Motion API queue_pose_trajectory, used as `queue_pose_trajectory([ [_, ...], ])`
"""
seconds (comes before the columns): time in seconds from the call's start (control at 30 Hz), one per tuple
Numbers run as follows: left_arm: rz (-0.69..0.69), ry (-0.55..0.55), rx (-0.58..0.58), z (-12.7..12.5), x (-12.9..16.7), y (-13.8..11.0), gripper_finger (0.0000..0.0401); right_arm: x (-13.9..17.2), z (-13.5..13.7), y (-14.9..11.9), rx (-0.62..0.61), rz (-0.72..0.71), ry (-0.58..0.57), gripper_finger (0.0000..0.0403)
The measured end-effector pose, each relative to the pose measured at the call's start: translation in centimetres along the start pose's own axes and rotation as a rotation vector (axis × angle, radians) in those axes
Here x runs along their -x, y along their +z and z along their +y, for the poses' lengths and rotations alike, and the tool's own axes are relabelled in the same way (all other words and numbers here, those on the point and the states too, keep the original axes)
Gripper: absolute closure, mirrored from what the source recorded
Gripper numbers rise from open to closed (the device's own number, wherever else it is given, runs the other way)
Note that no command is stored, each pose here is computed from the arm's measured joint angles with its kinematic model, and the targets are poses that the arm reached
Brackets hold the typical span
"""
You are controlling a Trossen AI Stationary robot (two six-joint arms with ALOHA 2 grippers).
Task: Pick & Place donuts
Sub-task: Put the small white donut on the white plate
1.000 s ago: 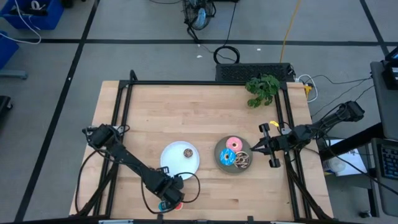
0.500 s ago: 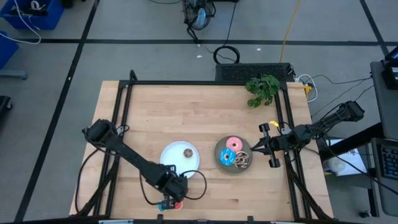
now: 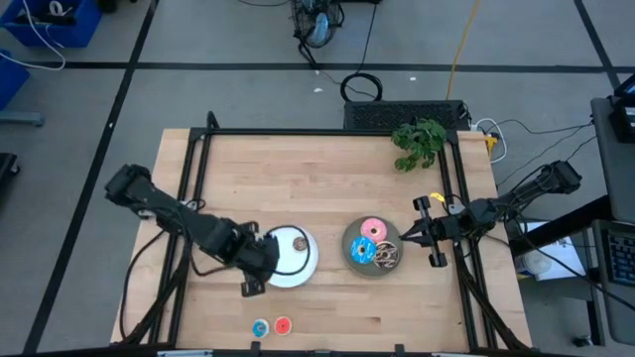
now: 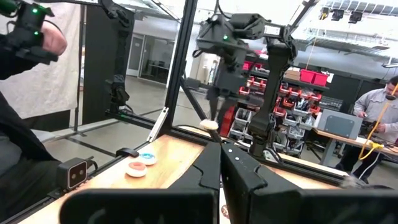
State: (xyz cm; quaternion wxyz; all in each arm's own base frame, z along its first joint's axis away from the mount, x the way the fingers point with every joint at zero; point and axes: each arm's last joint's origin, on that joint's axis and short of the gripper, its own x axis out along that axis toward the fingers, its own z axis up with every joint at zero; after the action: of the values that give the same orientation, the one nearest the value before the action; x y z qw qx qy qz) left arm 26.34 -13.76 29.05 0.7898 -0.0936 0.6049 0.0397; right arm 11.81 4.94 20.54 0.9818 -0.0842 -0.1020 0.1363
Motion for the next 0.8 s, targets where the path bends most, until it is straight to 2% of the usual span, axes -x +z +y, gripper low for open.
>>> queue_pose_trajectory([
  [0.17, 0.006, 0.026, 0.002, 0.9, 0.7, -0.2, 0.038, 0.0, 0.0, 0.0, -0.003, 0.003, 0.0, 0.0403],
  [0.4, 0.024, 0.028, -0.006, 1.3, 0.7, -0.1, 0.0394, 0.0, 0.0, -0.2, -0.013, 0.016, 0.003, 0.0403],
  [0.53, 0.025, 0.038, -0.004, 1.7, 0.7, 0.2, 0.0379, -0.1, 0.0, -0.1, -0.015, 0.011, 0.002, 0.0403],
  [0.67, 0.011, 0.09, 0.01, 3.4, 0.3, 1.4, 0.0381, -0.1, 0.0, -0.1, 0.021, 0.007, 0.001, 0.0403],
  [0.8, 0.037, 0.142, 0.016, 5.5, -1.4, 3.3, 0.0394, -0.1, 0.0, -0.1, -0.009, 0.012, 0.002, 0.0403],
])
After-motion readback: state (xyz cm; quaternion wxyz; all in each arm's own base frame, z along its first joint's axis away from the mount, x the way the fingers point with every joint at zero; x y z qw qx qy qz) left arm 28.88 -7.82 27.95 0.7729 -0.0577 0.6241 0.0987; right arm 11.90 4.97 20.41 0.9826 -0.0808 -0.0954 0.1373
